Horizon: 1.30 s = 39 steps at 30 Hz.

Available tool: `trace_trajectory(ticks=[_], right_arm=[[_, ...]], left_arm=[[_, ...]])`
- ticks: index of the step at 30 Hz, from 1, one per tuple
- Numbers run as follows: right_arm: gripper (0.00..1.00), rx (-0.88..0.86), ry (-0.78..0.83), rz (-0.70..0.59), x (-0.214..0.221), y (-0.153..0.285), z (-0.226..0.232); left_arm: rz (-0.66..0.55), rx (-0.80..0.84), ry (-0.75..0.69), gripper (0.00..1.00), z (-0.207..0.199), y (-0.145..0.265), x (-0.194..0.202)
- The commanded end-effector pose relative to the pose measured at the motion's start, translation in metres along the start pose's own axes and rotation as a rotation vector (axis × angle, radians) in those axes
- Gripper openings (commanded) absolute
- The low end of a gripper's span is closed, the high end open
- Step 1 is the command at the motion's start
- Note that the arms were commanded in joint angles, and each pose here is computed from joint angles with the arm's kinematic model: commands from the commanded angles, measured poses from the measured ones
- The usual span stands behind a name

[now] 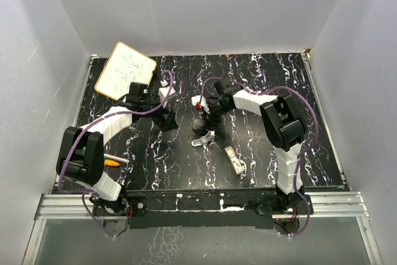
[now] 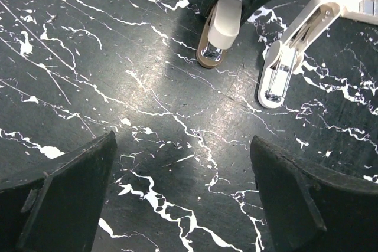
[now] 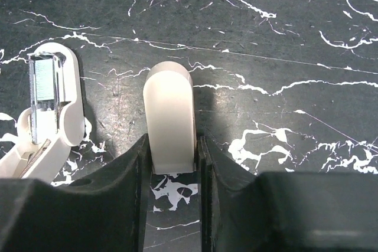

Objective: Load the staples into the stapler

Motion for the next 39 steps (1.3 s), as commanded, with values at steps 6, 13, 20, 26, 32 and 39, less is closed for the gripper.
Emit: trace_trajectory(ticks=[6, 13, 20, 26, 32, 39], right_arm=[[0.09, 0.173, -0.07, -0.093, -0.042, 0.032, -0.001], [0.08, 0.328, -0.169, -0.242, -0.096, 0.069, -0.004], [0.08, 0.362, -0.249, -0.335, -0.136, 0.087, 0.0], [0.08, 0.374, -0.252, -0.343, -0.156, 0.086, 0.008], [0.08, 0.366, -0.245, -0.346, -0.163, 0.084, 0.013], [0.08, 0.371, -0.245, -0.338, -0.161, 0.082, 0.016]], left_arm=[[-0.189, -0.045, 0.254, 0.96, 0.037, 0.034, -0.048], [-0.331, 0.088, 0.56, 0.89, 0.039, 0.039, -0.089], [-0.386, 0.2, 0.826, 0.87, 0.049, 0.03, -0.113], [-0.373, 0.317, 0.958, 0.91, 0.041, 0.011, -0.12], [-0.349, 0.367, 1.026, 0.94, 0.035, -0.002, -0.114], [-0.338, 0.392, 1.046, 0.87, 0.032, -0.003, -0.113]])
Point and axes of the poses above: each gripper's point midway between its finger pads, its own y axis back along the fingers, its own z axis along the line the jaws close on, x = y × z, the point moved 9 cm from there along y, back along the fingers, and after that the axes turned 11 degrees about -y, right-handed, at the moved point
